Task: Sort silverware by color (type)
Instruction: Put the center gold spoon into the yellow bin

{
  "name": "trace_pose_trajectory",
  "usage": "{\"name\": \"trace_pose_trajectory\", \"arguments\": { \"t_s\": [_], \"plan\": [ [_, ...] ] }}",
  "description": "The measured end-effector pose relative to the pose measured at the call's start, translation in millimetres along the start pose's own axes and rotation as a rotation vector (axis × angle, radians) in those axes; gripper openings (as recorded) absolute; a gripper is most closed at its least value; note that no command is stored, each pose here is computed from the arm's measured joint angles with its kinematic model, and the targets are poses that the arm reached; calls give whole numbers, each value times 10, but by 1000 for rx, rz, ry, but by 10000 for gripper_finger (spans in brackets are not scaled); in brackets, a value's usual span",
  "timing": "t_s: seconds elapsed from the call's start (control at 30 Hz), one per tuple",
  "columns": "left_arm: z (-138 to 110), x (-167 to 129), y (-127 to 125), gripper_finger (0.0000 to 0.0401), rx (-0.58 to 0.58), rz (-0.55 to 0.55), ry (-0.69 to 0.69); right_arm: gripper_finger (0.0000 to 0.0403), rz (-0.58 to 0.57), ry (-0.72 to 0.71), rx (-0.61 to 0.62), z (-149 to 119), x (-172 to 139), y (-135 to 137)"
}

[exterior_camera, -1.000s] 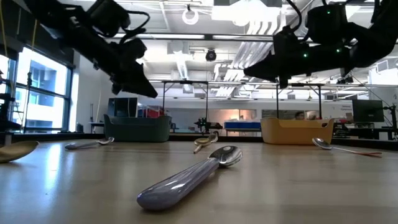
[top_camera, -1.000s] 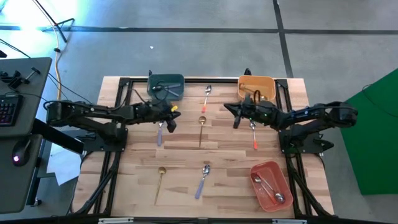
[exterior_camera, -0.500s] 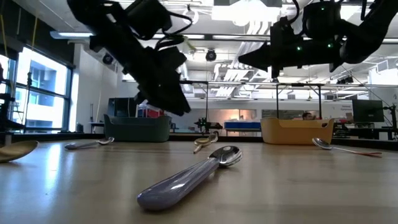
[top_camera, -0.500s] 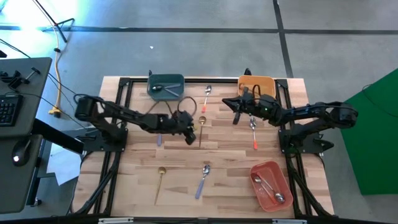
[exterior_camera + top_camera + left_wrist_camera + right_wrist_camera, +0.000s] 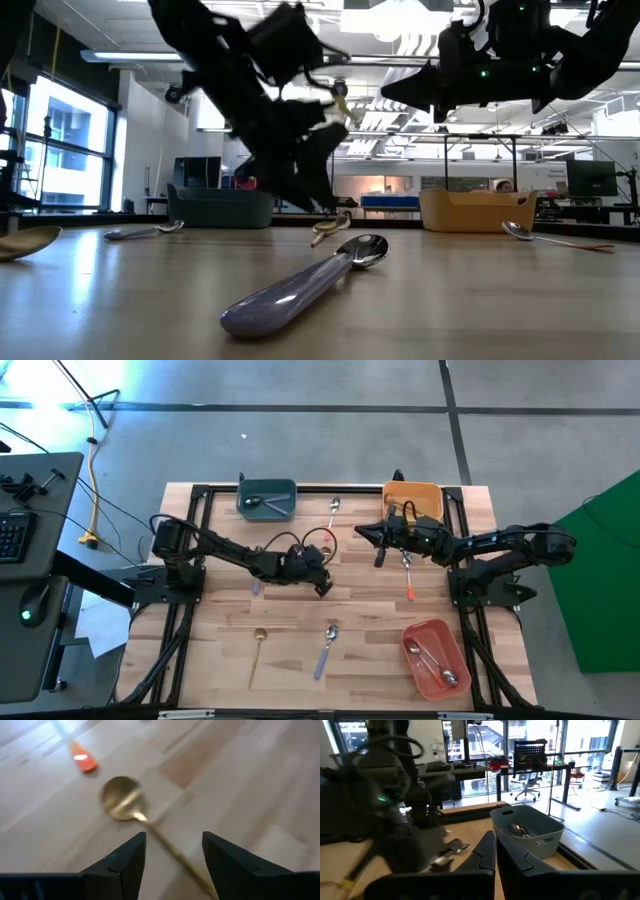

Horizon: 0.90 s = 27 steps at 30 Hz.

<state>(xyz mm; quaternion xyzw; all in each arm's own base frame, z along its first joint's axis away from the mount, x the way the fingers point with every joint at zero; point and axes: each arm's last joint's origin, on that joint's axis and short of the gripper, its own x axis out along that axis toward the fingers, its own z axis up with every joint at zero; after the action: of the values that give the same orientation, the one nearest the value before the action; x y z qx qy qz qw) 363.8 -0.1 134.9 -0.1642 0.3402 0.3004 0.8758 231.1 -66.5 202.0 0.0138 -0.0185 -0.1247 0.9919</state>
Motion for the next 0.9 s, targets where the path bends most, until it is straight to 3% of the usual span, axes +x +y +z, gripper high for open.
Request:
{"name": "trace_pose_trajectory", "arguments": {
  "t_s": [0.23,0.4,0.63,0.83,0.9],
  "plan": [
    [-3,226,148,177,-18,56,42,0,-40,-28,-48,43,-12,-14],
    [-1,320,202,151,-39,23,74,0,-69,-78,-63,140,-49,-79],
    [-31,387,234,92,-3,14,102,0,-76,-101,-92,200,-84,-102],
    [-37,325,213,13,109,13,112,0,-76,-101,-94,201,-84,-101],
    [-33,278,199,8,136,3,121,0,-74,-101,-88,200,-84,-101]
  ]
}}
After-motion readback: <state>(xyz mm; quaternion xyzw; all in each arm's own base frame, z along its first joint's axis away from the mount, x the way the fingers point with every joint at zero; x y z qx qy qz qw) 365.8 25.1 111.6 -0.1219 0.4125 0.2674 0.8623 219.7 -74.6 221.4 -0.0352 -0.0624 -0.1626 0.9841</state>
